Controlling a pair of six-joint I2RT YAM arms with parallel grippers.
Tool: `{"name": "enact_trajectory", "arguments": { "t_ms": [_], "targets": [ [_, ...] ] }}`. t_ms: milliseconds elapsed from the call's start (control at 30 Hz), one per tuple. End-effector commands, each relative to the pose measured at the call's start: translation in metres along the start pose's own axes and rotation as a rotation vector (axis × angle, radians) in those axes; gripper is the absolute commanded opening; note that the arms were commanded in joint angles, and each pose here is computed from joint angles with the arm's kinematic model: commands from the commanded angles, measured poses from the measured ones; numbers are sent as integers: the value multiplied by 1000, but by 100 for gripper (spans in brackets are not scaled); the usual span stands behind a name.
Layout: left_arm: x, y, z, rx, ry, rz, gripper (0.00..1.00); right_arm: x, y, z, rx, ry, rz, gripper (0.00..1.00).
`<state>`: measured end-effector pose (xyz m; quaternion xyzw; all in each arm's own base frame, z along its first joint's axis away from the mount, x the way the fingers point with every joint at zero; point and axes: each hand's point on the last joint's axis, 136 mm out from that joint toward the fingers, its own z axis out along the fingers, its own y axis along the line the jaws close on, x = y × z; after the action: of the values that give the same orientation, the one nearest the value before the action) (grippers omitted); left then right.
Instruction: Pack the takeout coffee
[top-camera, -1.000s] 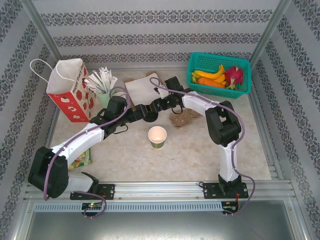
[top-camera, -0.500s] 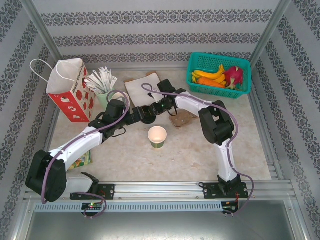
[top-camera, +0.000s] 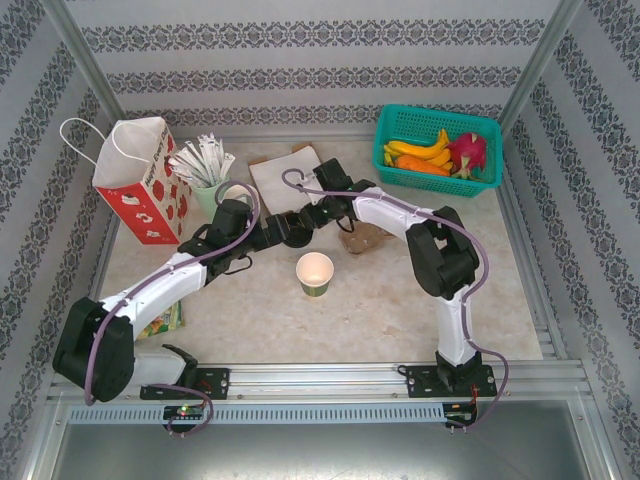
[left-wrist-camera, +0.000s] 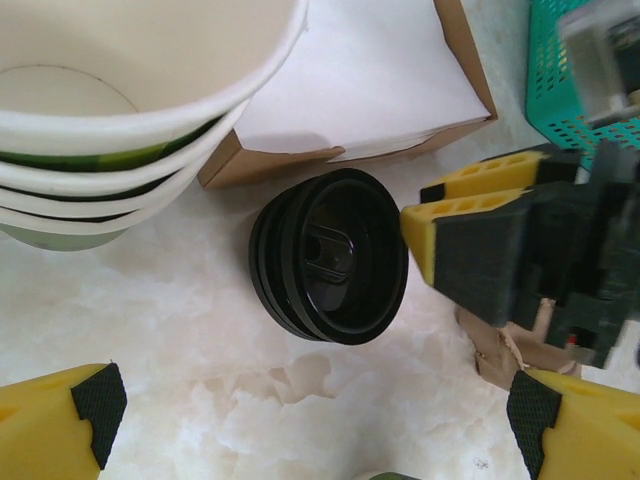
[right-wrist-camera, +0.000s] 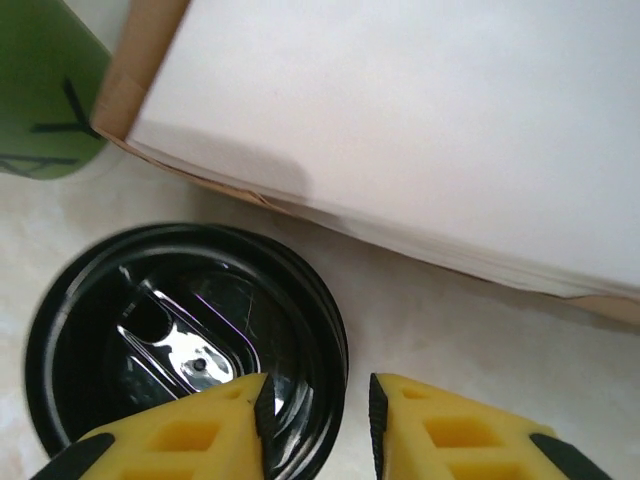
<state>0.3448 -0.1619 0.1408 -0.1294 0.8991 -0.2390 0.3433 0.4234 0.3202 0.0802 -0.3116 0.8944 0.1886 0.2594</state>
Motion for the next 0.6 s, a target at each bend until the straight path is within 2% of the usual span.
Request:
{"name": "enact_trajectory", "arguments": {
  "t_ms": [0,67,167,233,433,567],
  "targets": [
    [-8,-8,0,11,0,26,100,-8,7,-8,13,-37,-26,32],
    [-7,-8,1,5,9,34,100,-6,7,-3,11,-24,-28,32],
    [-7,-4,2,-15,10,35,100,-5,3,5,24,-6,-26,44],
    [-5,0,2,-26,10,20,100,-3,1,9,32,7,-33,46],
    [0,3,6,-30,25,7,100,4,1,20,11,40,-39,42],
    [1,4,8,-38,34,12,100,1,0,22,9,36,-43,36]
  ]
}}
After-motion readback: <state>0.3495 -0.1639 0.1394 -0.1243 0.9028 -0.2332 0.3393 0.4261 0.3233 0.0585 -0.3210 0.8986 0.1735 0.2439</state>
